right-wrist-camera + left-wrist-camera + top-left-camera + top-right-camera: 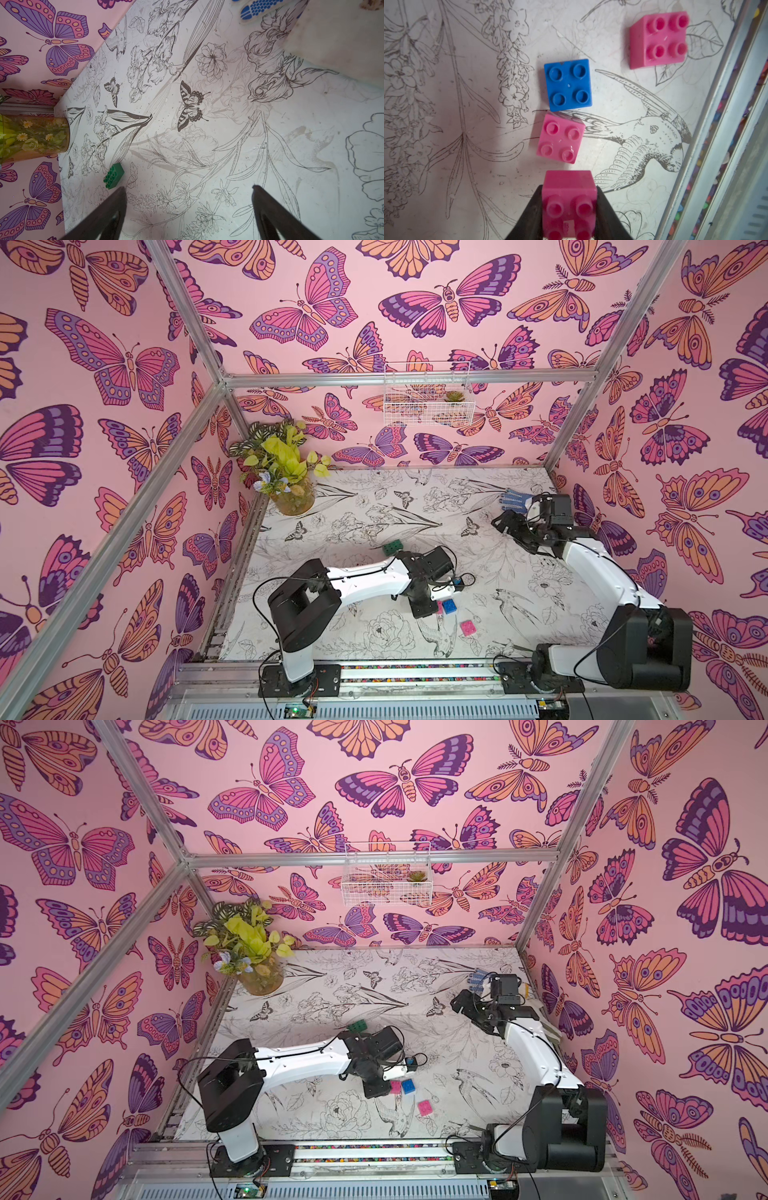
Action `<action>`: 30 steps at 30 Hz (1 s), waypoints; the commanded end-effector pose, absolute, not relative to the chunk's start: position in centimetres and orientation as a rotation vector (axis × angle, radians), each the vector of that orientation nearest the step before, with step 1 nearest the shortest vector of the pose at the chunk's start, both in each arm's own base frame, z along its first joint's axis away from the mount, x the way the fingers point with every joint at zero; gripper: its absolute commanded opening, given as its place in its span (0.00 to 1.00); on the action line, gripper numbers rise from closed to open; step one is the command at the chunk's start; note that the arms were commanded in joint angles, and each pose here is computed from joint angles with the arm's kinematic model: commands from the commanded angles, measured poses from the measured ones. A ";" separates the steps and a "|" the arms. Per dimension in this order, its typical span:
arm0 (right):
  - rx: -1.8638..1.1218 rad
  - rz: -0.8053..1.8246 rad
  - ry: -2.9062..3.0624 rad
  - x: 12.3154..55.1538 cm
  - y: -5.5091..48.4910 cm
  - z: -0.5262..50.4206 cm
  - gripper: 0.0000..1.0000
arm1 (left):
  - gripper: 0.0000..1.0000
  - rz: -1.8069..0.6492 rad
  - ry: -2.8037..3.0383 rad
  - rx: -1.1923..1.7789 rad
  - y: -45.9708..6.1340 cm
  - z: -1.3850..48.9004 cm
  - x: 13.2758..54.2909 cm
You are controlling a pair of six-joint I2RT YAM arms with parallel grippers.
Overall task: Assemble the letter v with lego
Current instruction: Assemble the lego brick with the lego brick.
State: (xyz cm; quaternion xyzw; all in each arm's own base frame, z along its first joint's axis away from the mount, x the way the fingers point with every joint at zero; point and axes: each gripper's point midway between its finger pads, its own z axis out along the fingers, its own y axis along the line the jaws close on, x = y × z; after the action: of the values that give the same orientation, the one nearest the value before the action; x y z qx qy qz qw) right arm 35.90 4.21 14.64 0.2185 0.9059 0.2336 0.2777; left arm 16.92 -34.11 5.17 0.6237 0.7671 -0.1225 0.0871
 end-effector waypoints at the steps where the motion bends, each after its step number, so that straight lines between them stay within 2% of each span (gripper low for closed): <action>1: 0.583 0.630 2.447 35.9 4.4 13.9 0.94 | 0.35 -0.396 2.254 1.907 -34.7 5.4 16.8; 30: 0.584 0.629 2.454 35.9 4.4 13.3 0.94 | 0.35 -0.315 2.210 2.035 -34.3 3.1 17.8</action>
State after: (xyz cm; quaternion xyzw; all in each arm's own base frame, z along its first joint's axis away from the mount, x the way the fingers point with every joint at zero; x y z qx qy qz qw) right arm 36.02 4.21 13.68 0.2198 0.9073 0.2326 0.2726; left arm 17.98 -35.54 4.32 0.6685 0.7285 -0.1200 0.0901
